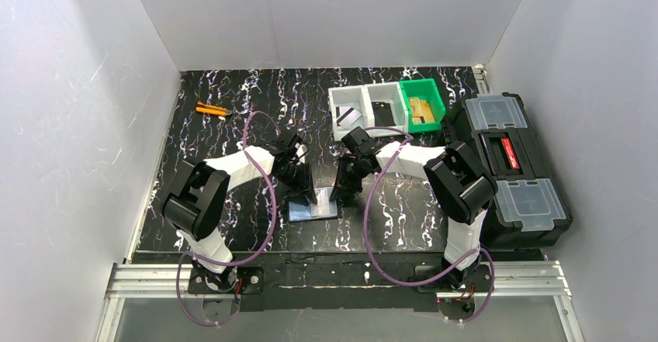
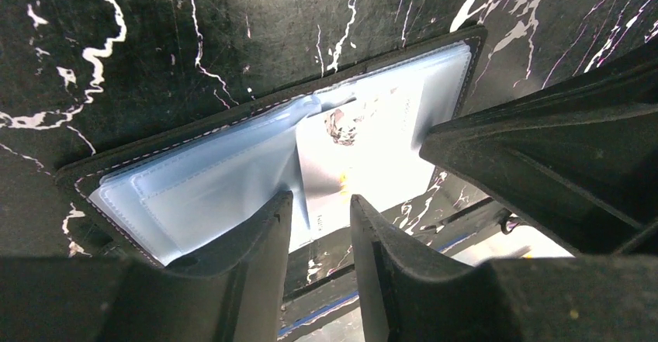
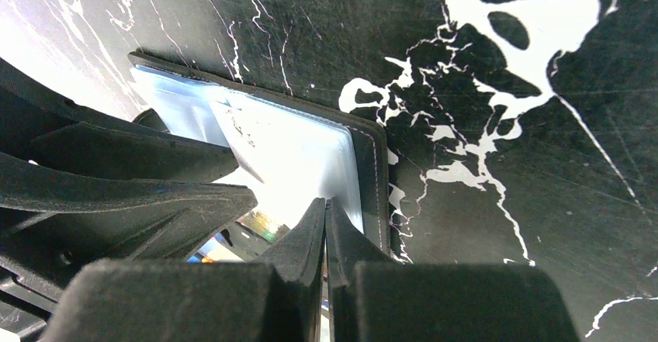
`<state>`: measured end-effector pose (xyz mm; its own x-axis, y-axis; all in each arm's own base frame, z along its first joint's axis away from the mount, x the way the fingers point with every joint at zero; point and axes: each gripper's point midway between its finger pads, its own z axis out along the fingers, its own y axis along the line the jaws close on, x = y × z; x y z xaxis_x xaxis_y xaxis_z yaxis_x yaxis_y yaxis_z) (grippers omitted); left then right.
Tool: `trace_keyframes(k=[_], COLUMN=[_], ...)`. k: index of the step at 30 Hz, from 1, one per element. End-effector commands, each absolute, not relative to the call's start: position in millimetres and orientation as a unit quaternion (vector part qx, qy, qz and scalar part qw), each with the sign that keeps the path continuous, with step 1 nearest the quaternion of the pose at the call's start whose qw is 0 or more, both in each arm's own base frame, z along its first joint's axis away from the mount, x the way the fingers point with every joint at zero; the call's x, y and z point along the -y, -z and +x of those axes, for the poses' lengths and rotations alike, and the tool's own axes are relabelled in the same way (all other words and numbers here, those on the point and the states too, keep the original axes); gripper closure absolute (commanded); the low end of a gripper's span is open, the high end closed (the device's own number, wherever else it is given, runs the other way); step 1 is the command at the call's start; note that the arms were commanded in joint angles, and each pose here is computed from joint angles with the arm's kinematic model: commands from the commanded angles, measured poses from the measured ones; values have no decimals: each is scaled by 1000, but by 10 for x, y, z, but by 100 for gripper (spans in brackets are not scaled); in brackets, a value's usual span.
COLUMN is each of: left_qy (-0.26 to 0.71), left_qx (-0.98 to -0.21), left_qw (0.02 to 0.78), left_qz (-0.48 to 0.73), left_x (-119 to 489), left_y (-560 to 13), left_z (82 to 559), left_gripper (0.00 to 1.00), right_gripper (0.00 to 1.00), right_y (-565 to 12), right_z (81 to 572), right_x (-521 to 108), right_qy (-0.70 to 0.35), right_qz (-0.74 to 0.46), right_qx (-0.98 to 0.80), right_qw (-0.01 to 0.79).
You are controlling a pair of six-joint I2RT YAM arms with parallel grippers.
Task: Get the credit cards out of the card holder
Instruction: Remove the credit card from the card holder.
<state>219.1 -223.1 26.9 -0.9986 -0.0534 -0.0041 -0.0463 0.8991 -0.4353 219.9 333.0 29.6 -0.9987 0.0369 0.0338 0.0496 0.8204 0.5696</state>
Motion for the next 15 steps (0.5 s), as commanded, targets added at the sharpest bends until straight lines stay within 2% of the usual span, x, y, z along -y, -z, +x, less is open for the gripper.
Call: trace_keyframes(k=[1, 15], left_qy=[156, 262], left_qx=[-988, -964], left_qw=[-2, -29], left_qz=[-16, -43], left_x=[1938, 2349], left_y=[-157, -101], left_z=[2077, 2099], left_gripper=[66, 69], right_gripper=[94, 94], right_y=[-61, -64], right_z=[2118, 2108], right_x=[-3161, -3181], right_qy=[246, 248], right_qz=[-30, -26], right_qx=[969, 968], right_qw=[24, 29])
